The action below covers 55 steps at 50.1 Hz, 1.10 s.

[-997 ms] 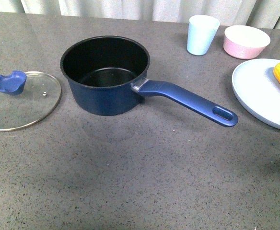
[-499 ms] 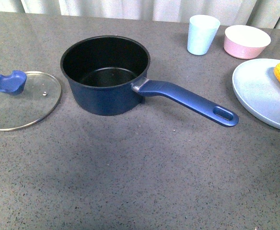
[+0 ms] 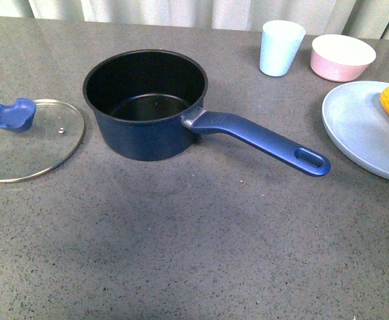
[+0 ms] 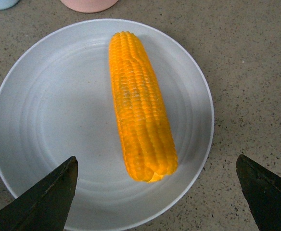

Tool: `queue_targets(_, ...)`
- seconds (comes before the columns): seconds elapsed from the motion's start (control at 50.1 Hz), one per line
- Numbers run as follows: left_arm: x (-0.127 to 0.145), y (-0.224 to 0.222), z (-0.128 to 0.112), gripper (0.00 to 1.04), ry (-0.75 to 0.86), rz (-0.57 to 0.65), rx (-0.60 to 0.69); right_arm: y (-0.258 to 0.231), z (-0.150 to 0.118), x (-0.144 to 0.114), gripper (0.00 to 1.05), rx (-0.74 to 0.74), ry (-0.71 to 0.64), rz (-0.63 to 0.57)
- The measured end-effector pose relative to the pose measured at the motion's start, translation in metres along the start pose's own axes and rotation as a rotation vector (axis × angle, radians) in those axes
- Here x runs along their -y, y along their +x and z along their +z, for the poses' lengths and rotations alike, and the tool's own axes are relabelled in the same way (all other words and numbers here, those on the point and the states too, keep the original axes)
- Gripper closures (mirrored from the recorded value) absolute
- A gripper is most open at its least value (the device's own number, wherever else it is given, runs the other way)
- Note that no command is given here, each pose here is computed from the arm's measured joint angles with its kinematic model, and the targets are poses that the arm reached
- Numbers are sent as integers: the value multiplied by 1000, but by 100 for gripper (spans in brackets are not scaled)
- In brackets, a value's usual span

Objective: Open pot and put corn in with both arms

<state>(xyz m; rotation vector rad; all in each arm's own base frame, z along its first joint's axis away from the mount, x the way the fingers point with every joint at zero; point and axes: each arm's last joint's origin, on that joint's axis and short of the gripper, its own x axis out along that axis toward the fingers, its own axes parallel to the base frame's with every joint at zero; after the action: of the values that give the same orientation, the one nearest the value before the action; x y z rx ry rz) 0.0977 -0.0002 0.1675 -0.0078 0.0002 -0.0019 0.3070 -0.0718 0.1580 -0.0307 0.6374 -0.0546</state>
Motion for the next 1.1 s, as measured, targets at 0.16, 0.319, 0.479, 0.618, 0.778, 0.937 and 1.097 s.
queue_targets(0.16,0,0,0,9,0,0,0,25,1,-4,9,-26,-13,-14)
queue_targets(0.319,0,0,0,9,0,0,0,40,1,-7,9,-33,-22,-2)
queue_targets(0.479,0,0,0,9,0,0,0,55,0,-7,9,-46,-16,-1)
queue_targets(0.618,0,0,0,9,0,0,0,65,1,-7,9,-51,-14,8)
queue_targets(0.778,0,0,0,9,0,0,0,73,2,-9,9,-58,-11,19)
queue_targets(0.937,0,0,0,9,0,0,0,81,-8,-11,9,-90,3,33)
queue_targets(1.097,0,0,0,9,0,0,0,88,-13,-12,13,-107,13,37)
